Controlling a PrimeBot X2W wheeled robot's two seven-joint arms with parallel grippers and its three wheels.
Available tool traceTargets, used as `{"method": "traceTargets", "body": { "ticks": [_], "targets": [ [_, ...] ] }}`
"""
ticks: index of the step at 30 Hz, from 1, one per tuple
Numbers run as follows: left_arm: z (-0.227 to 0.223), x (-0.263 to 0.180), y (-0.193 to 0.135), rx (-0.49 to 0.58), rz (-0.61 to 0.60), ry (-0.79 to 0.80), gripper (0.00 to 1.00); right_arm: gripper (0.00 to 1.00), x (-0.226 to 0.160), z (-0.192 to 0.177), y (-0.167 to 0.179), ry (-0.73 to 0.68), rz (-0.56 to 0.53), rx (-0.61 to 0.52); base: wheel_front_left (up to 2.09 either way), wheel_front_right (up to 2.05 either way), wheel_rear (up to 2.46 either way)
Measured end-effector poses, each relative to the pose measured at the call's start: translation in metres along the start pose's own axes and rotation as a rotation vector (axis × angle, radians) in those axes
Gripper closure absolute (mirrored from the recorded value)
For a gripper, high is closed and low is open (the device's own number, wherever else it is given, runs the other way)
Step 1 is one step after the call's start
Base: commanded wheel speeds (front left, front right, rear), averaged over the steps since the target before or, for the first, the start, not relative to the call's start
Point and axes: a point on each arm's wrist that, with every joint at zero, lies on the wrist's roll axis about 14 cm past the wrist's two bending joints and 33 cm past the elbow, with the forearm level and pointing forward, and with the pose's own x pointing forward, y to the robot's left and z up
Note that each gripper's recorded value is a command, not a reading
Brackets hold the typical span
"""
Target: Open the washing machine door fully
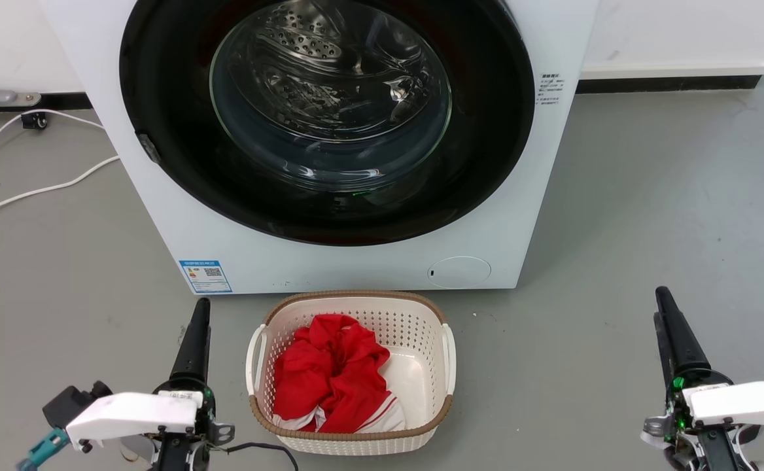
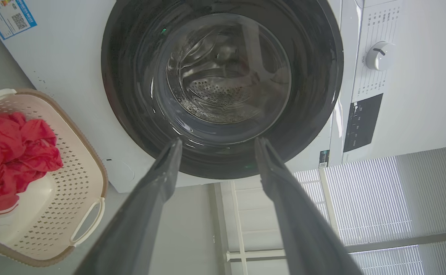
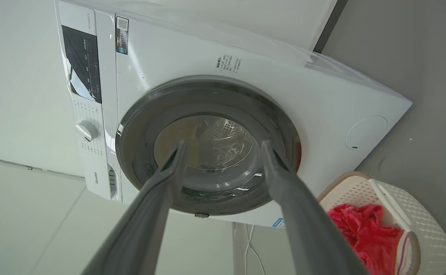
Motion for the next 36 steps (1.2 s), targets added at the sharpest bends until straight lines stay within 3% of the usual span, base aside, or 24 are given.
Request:
{"method": "traceTargets", "body": {
  "ticks": [15,36],
  "targets": [
    [-0.005,0.004,-0.025,0.367,-0.074,-0.005,0.0,0.0,-0.001,-0.006,0.023,0.003,0.081,-0.456,0.0,0.0,0.0],
    [-0.014,0.004,-0.035,0.747,-0.123,-0.02,0.0,0.0,-0.003,-0.016,0.029,0.014,0.126,-0.782,0.0,0.0,0.0]
  ]
}}
